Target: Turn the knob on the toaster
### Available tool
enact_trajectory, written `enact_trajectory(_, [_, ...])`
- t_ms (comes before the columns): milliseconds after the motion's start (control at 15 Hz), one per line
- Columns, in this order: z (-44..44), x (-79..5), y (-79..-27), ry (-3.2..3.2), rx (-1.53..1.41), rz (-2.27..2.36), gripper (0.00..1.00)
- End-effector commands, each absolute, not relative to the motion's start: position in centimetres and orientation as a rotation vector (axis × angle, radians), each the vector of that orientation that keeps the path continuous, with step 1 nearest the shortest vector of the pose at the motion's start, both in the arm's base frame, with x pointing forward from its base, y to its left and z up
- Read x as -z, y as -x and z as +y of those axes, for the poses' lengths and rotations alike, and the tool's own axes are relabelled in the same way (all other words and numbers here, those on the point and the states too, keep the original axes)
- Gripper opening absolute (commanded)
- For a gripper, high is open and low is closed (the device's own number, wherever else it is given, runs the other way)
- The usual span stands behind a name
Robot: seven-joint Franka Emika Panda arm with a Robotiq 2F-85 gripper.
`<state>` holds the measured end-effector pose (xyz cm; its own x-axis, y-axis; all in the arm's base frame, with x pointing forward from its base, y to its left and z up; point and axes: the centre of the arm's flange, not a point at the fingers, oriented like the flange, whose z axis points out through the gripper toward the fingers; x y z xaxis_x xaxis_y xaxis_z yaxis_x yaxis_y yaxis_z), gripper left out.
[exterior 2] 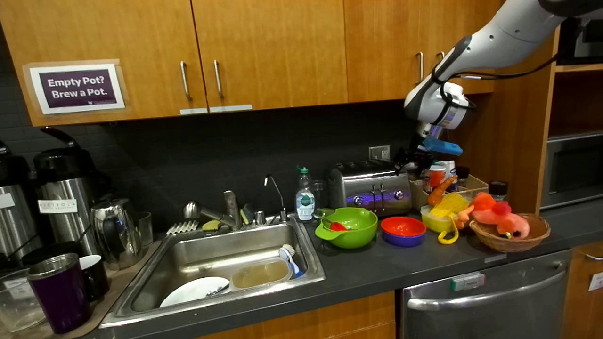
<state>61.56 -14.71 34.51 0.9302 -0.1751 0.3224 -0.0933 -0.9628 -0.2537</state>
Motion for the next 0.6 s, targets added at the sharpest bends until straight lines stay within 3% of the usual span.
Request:
enact_trajectory(0, [-13.9, -33.3, -63.2, 2.812, 0.576, 0.191, 1.0])
enact_trajectory(533, [-12.6, -33.7, -63.3, 2.825, 0.583, 0.191, 1.0])
